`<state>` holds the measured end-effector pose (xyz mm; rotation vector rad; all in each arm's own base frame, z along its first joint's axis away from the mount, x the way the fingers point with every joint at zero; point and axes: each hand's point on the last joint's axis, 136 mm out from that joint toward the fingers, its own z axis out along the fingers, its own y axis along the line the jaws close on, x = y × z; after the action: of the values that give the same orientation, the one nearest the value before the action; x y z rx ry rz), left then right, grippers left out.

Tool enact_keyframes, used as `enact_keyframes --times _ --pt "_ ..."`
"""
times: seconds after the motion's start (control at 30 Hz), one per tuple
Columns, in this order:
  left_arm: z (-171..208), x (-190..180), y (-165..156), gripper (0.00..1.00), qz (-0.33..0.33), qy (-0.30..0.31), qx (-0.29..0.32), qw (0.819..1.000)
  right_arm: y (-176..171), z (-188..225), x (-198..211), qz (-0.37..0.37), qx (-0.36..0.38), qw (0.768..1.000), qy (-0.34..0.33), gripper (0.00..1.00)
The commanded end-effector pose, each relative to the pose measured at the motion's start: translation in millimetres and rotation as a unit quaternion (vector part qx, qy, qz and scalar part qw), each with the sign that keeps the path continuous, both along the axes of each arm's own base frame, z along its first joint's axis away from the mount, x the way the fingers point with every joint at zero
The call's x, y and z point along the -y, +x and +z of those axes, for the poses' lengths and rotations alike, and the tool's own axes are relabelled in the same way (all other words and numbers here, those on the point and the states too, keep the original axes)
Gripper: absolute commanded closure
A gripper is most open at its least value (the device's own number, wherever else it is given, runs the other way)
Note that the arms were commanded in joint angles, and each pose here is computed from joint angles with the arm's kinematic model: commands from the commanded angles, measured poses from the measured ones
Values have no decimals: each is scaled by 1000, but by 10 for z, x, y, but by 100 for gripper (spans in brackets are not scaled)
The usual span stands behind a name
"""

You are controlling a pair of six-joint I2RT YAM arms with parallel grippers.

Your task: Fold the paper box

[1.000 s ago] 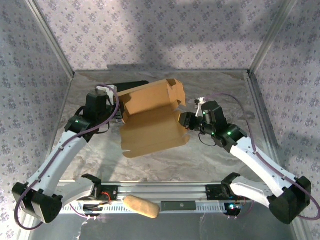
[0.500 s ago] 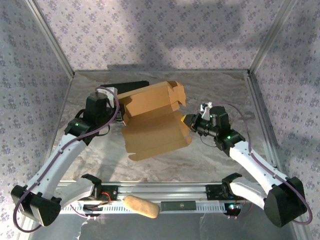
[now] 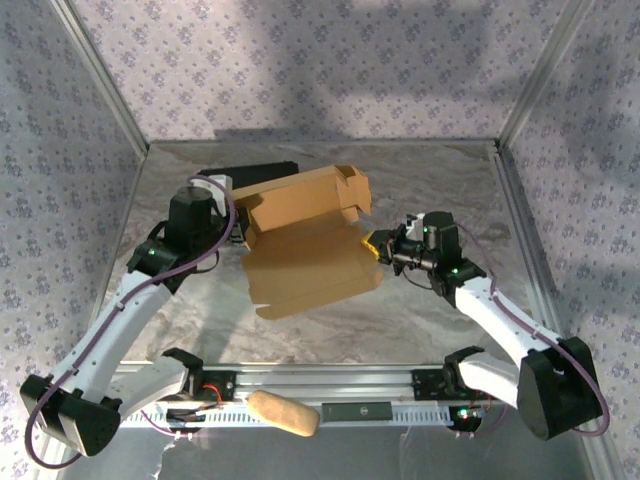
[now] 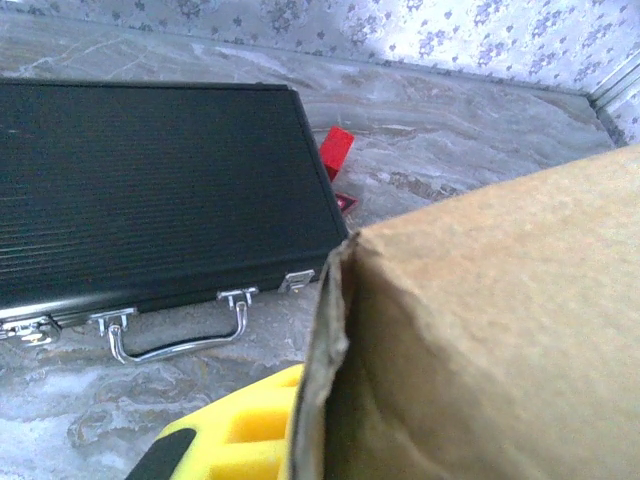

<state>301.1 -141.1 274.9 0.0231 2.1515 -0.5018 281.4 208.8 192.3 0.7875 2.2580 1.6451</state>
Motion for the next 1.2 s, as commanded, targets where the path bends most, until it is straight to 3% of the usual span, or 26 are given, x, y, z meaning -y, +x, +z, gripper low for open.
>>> enact_keyframes --times 0.0,0.13,0.23,0.33,0.47,0.63,0.87,1.17 --pt "367 6 36 100 7 -42 49 998 15 -159 96 -34 -66 997 11 95" --pt "340 -15 24 100 6 -29 43 999 57 61 195 -33 -23 999 -23 80" --pt "282 -28 22 100 1 -7 32 999 31 348 441 -38 56 991 -118 69" --pt "217 -49 11 100 -8 15 16 1000 4 858 645 -36 188 963 -192 60" --pt "211 -27 -10 100 -41 14 -1 999 41 1347 844 -32 302 917 -259 61" --pt "274 85 -39 100 -92 10 -15 996 270 1631 568 67 394 890 -219 71" --pt "253 186 -25 100 -135 -5 -27 990 224 1603 237 172 471 840 -206 70" --pt "217 230 57 100 -148 -9 -37 988 78 1541 -12 241 491 822 -158 69"
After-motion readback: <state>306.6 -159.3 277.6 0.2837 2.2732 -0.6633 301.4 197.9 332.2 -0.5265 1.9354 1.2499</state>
